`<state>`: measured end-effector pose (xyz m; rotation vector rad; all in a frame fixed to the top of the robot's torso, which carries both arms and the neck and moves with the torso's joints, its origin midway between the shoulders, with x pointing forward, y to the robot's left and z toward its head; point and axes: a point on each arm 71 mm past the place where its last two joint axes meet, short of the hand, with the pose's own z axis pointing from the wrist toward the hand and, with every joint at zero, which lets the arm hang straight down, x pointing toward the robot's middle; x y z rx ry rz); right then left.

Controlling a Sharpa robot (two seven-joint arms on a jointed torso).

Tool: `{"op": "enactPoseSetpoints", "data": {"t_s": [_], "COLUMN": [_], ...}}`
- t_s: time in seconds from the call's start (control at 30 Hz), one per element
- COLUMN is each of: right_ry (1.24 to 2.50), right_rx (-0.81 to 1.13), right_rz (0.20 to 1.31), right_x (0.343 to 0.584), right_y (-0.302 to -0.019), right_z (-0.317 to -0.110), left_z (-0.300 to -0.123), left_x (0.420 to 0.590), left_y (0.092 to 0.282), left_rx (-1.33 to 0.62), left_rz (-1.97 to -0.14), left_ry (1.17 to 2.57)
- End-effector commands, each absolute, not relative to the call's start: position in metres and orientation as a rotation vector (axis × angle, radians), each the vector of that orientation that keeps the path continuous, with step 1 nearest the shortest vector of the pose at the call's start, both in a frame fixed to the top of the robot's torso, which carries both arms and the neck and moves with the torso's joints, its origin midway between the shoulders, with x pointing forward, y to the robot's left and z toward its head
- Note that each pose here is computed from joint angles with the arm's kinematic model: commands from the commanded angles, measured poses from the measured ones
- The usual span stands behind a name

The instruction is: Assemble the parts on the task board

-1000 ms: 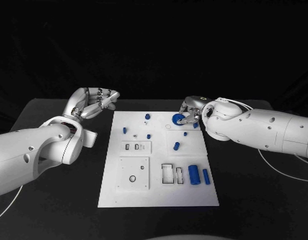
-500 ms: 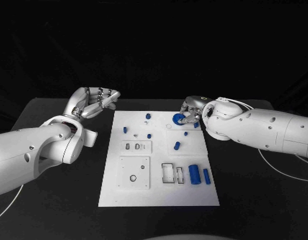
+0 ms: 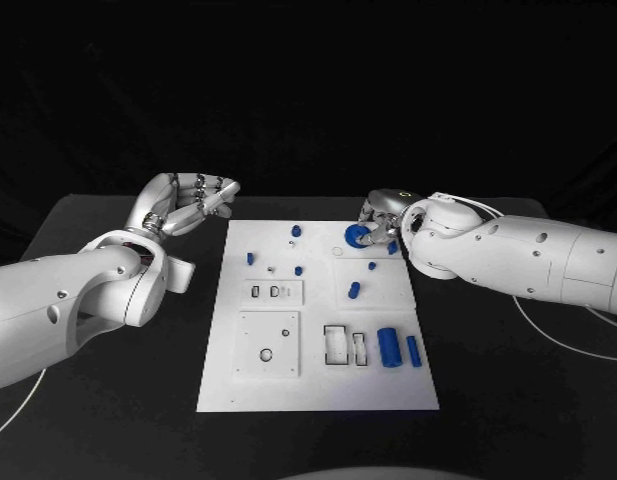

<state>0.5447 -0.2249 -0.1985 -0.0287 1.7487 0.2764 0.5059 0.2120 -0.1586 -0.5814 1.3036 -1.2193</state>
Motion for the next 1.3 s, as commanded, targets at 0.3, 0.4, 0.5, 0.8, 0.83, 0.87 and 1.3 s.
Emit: {"op": "enactPoseSetpoints", "data": {"t_s": [0.3,0.4,0.5,0.8,0.83,0.87,1.3], "right_ry": [1.69,1.657,1.622,1.548,1.55,1.554,1.596], "right_rx": [0.004,0.013,0.016,-0.006,-0.011,-0.017,-0.098], "right_rz": [0.326,0.36,0.388,0.471,0.478,0.485,0.558], "right_x": [0.54,0.538,0.536,0.535,0.534,0.534,0.535], "right_y": [-0.224,-0.222,-0.22,-0.202,-0.198,-0.195,-0.145], "right_z": [-0.198,-0.195,-0.19,-0.172,-0.172,-0.171,-0.178], "left_z": [-0.157,-0.157,-0.157,-0.158,-0.158,-0.158,-0.158], "left_x": [0.505,0.506,0.506,0.506,0.506,0.506,0.507], "left_y": [0.212,0.212,0.212,0.211,0.211,0.211,0.21], "left_rx": [-0.577,-0.578,-0.578,-0.576,-0.576,-0.576,-0.575], "left_rz": [-1.23,-1.229,-1.228,-1.23,-1.231,-1.231,-1.231], "left_ry": [1.298,1.298,1.298,1.3,1.3,1.3,1.3]}}
